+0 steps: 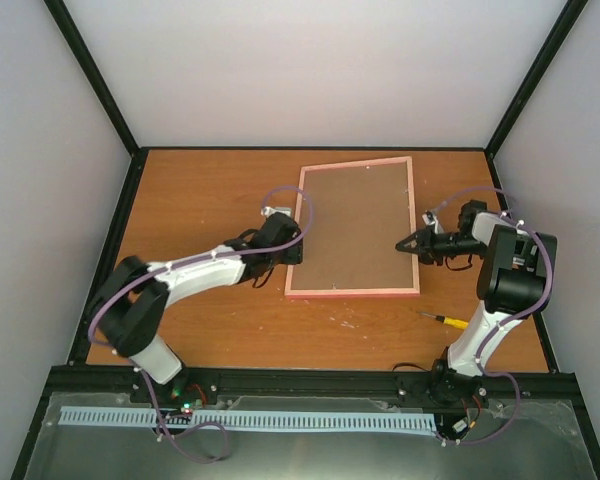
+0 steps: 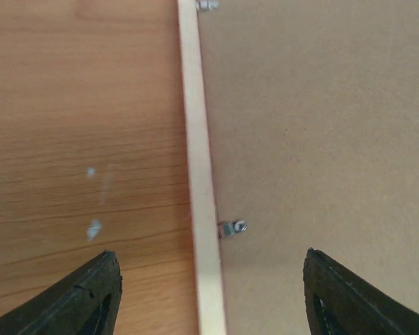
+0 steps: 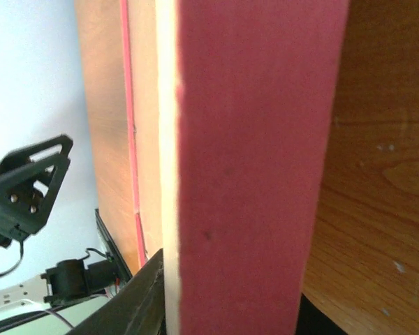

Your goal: Take the photo out of the frame

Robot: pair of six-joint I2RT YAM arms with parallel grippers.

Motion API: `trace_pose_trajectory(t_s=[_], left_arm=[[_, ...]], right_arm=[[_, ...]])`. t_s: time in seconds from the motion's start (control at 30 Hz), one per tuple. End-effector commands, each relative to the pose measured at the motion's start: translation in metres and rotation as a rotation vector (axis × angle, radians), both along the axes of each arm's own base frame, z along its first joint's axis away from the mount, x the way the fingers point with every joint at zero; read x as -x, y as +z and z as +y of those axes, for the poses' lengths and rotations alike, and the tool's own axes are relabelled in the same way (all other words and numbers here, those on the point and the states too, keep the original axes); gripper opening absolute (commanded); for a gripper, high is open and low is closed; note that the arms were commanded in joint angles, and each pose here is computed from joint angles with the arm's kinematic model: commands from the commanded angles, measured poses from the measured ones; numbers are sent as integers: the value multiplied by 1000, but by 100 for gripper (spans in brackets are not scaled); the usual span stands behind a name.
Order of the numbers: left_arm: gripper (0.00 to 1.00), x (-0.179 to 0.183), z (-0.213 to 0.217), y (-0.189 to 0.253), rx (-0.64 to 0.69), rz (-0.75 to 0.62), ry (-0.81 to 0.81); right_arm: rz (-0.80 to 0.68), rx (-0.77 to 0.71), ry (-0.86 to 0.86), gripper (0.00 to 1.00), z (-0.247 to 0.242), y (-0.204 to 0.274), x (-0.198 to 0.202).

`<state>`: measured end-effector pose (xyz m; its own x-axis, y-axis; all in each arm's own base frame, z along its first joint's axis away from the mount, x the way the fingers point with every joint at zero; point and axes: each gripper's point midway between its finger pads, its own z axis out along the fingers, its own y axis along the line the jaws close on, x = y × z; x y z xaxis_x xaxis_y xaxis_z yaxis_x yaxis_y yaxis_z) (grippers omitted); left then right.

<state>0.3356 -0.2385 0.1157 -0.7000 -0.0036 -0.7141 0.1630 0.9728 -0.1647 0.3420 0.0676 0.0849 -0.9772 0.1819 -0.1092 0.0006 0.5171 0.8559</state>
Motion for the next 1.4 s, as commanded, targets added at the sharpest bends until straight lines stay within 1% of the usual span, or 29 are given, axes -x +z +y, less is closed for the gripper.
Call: trace_pose_trajectory(t_s=[0.0, 0.1, 0.17, 0.3, 0.43, 0.57, 0.63, 0.7, 0.77, 0.93, 1.0, 1.1, 1.13, 1.17, 1.2, 1.37], left_arm=[[73, -8, -19, -27, 33, 146, 38], [73, -12, -16, -49, 20, 209, 47], [69, -12, -15, -60, 23, 242, 30], [63, -9, -10, -74, 12, 285, 16], [52, 0, -14, -88, 18, 334, -12], [45, 6, -17, -99, 26, 366, -40], [39, 8, -18, -102, 24, 378, -47], [37, 10, -17, -104, 21, 384, -52], [32, 14, -14, -104, 16, 390, -54], [29, 32, -1, -107, 4, 414, -52], [29, 39, 4, -106, 6, 422, -54], [24, 50, 14, -106, -5, 430, -46], [22, 53, 18, -106, -11, 431, -41], [20, 57, 21, -107, -18, 433, -38], [20, 60, 25, -108, -24, 435, -32], [16, 79, 45, -115, -56, 467, -3]], right_arm=[[-50, 63, 32, 30, -1, -14, 5], [-44, 67, 29, 32, -1, -23, 6], [-47, 62, 35, 33, 1, -24, 6], [-54, 55, 43, 33, 3, -24, 9], [-37, 43, 58, 33, 5, -30, 15], [-38, 32, 59, 34, 6, -30, 14], [-41, 43, 59, 35, 5, -30, 14], [-45, 63, 57, 35, 3, -31, 14], [-51, 76, 59, 38, 2, -31, 15], [-53, 83, 65, 41, 2, -33, 15], [-48, 83, 65, 43, 2, -35, 16], [-47, 97, 70, 47, 1, -36, 16], [-50, 107, 75, 50, 2, -36, 17], [-57, 123, 83, 57, 3, -35, 17], [-65, 139, 93, 60, 5, -35, 18], [-97, 193, 149, 65, 19, -29, 21]])
